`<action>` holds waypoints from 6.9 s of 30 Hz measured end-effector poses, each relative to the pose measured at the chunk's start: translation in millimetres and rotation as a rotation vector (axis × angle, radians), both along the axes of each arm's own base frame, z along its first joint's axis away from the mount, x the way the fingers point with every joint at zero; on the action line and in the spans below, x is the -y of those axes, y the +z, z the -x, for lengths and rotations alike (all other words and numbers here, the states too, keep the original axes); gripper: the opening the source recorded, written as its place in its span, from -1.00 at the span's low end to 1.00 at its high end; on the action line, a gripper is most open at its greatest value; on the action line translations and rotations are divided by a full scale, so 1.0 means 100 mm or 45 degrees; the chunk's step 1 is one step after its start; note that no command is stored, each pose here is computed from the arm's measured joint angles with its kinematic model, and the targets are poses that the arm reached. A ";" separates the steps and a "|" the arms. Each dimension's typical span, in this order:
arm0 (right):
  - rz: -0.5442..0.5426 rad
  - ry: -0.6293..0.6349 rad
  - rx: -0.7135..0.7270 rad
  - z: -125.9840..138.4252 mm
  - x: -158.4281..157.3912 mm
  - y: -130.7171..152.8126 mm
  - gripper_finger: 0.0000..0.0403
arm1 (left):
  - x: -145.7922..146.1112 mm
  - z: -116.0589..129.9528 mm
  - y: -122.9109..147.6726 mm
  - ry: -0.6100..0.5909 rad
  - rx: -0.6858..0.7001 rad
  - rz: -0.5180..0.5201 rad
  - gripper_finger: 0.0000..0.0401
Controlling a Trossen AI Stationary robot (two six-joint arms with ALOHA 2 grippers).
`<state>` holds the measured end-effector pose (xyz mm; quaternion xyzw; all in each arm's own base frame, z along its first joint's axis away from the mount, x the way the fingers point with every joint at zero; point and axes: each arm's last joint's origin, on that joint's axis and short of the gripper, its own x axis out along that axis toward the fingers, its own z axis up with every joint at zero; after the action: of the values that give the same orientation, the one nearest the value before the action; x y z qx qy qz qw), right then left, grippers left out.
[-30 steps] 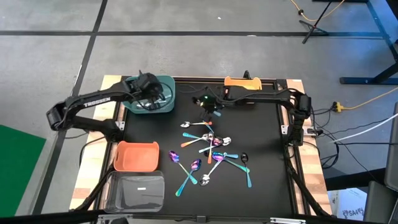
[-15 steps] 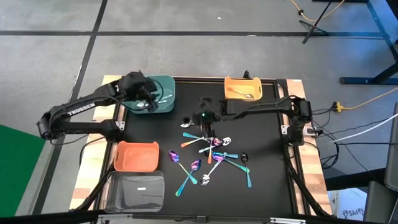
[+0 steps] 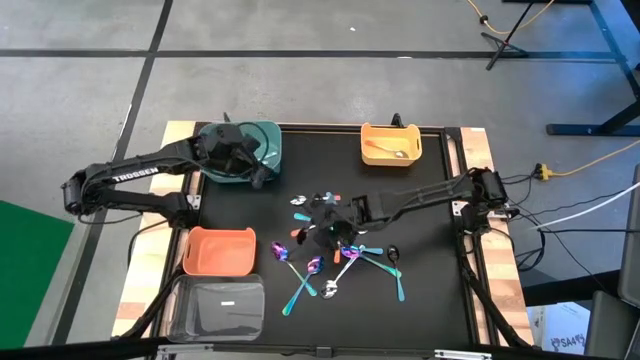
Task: Sort silverware by color (type)
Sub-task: Put the light blue spoon into the orange bin
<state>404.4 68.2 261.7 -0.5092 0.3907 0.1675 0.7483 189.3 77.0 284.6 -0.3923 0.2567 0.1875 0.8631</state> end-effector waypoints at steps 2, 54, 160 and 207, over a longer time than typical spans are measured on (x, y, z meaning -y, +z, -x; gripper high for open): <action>0.083 0.042 0.044 -0.01 -0.09 0.03 -1.00 | 0.05 -0.05 -0.01 0.013 0.011 0.069 -0.43; 0.191 0.277 0.390 -0.14 -0.35 0.25 -1.00 | 0.68 -0.70 -0.11 -0.051 0.238 0.316 -0.43; 0.140 0.319 0.399 -0.15 -0.37 0.25 -0.93 | 0.91 -0.68 -0.12 -0.294 0.181 0.376 -1.00; -0.023 -0.440 0.294 0.45 -0.18 0.62 -0.51 | 0.78 0.03 -0.06 -0.656 -0.145 0.130 -1.00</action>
<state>359.5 86.4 323.2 -0.4437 0.3824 -0.0193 0.8103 186.4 -0.6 278.2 -0.3458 0.4052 -0.0299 0.8457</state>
